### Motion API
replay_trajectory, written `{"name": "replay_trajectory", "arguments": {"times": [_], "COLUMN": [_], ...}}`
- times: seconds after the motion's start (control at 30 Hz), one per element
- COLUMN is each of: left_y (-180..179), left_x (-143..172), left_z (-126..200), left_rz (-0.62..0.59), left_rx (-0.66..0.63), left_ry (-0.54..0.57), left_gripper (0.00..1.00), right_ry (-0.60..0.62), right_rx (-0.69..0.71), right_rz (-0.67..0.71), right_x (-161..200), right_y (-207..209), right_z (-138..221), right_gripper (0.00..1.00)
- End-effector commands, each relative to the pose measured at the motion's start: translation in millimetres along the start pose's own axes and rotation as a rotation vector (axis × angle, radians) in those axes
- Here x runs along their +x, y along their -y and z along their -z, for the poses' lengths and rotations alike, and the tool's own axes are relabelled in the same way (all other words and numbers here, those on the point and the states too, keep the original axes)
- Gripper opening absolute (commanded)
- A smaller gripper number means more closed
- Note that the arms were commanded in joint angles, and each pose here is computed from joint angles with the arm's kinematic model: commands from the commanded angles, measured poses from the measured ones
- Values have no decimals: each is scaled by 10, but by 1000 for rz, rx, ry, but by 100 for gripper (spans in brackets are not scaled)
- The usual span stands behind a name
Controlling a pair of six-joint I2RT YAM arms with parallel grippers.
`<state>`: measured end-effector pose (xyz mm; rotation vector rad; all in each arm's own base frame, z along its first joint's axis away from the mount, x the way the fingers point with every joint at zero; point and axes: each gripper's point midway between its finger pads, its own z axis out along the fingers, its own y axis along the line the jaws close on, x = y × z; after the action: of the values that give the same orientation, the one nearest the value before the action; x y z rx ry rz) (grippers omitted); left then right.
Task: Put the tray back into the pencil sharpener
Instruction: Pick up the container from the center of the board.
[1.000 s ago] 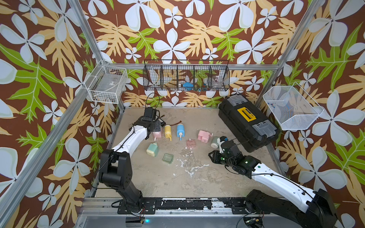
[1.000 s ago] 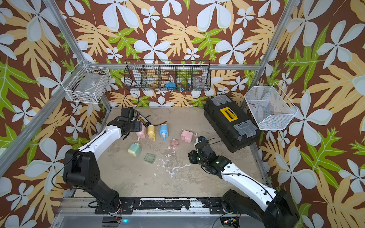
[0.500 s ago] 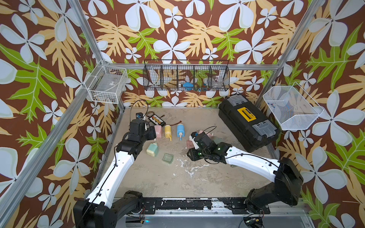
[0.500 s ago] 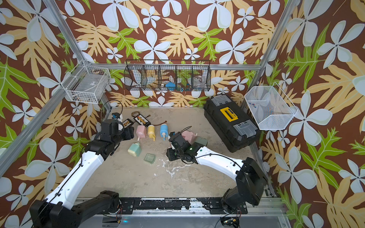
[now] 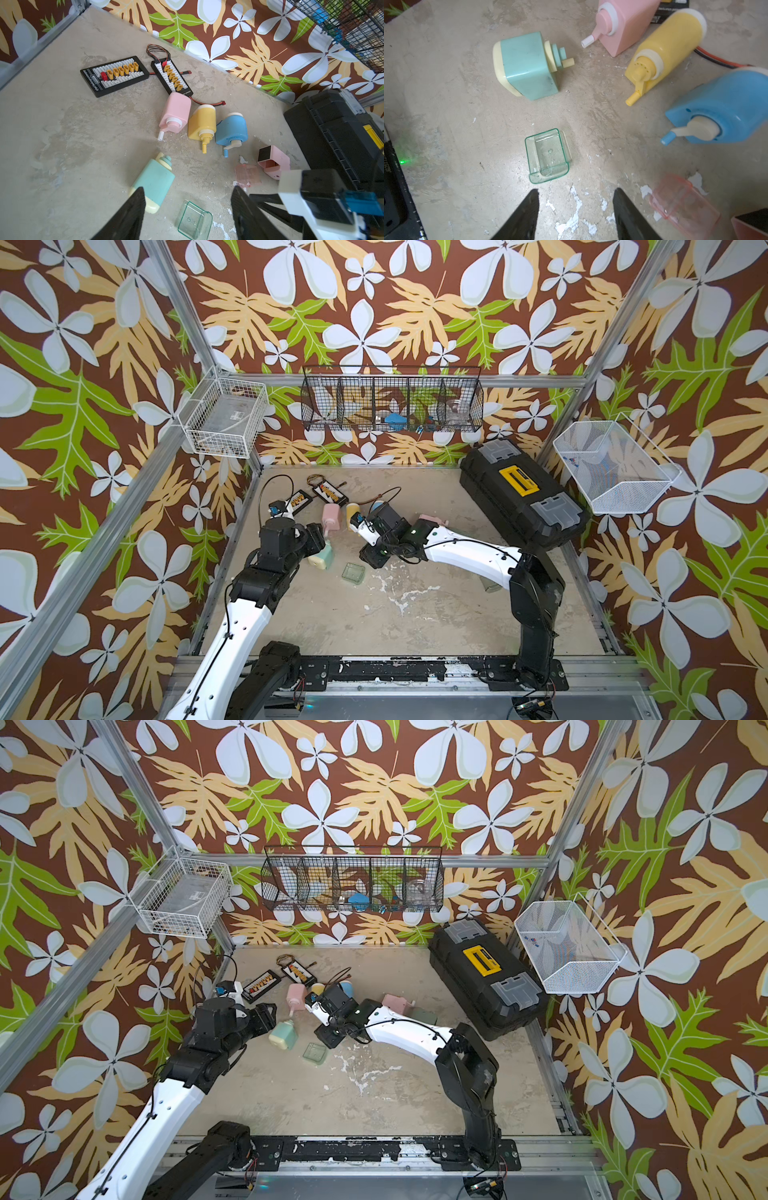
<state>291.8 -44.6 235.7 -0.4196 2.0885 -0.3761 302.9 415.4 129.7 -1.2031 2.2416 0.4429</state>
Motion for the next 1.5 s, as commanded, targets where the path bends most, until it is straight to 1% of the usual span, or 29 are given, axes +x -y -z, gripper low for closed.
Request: {"name": "replay_trajectory", "arguments": {"times": [0.0, 0.27, 0.57, 0.83, 1.07, 1.2, 1.3, 1.4, 1.47], "left_y": [-27, -174, -351, -416, -405, -403, -399, -394, -386], "left_x": [-3, -81, -74, -17, -33, -39, -45, -47, -44], "left_z": [82, 370, 643, 698, 705, 709, 715, 712, 708], "left_rz": [63, 112, 197, 216, 204, 200, 199, 200, 199], "left_rx": [1, -41, -68, -74, -75, -75, -74, -73, -71], "left_ry": [22, 117, 204, 217, 217, 217, 218, 215, 212], "left_gripper": [67, 67, 66, 66, 66, 65, 65, 65, 65], "right_ry": [-22, -58, -95, -126, -154, -175, -187, -200, -204], "right_rx": [-19, -57, -82, -104, -82, -60, -74, -83, -88], "right_rz": [142, 247, 268, 271, 266, 262, 253, 242, 234], "right_x": [-1, -9, 56, 106, 168, 204, 234, 279, 288], "right_y": [-35, -70, -96, -184, -153, -104, -127, -144, -152], "right_z": [-78, -291, -449, -564, -699, -786, -840, -901, -927], "right_gripper": [59, 59, 59, 59, 58, 56, 53, 48, 43]}}
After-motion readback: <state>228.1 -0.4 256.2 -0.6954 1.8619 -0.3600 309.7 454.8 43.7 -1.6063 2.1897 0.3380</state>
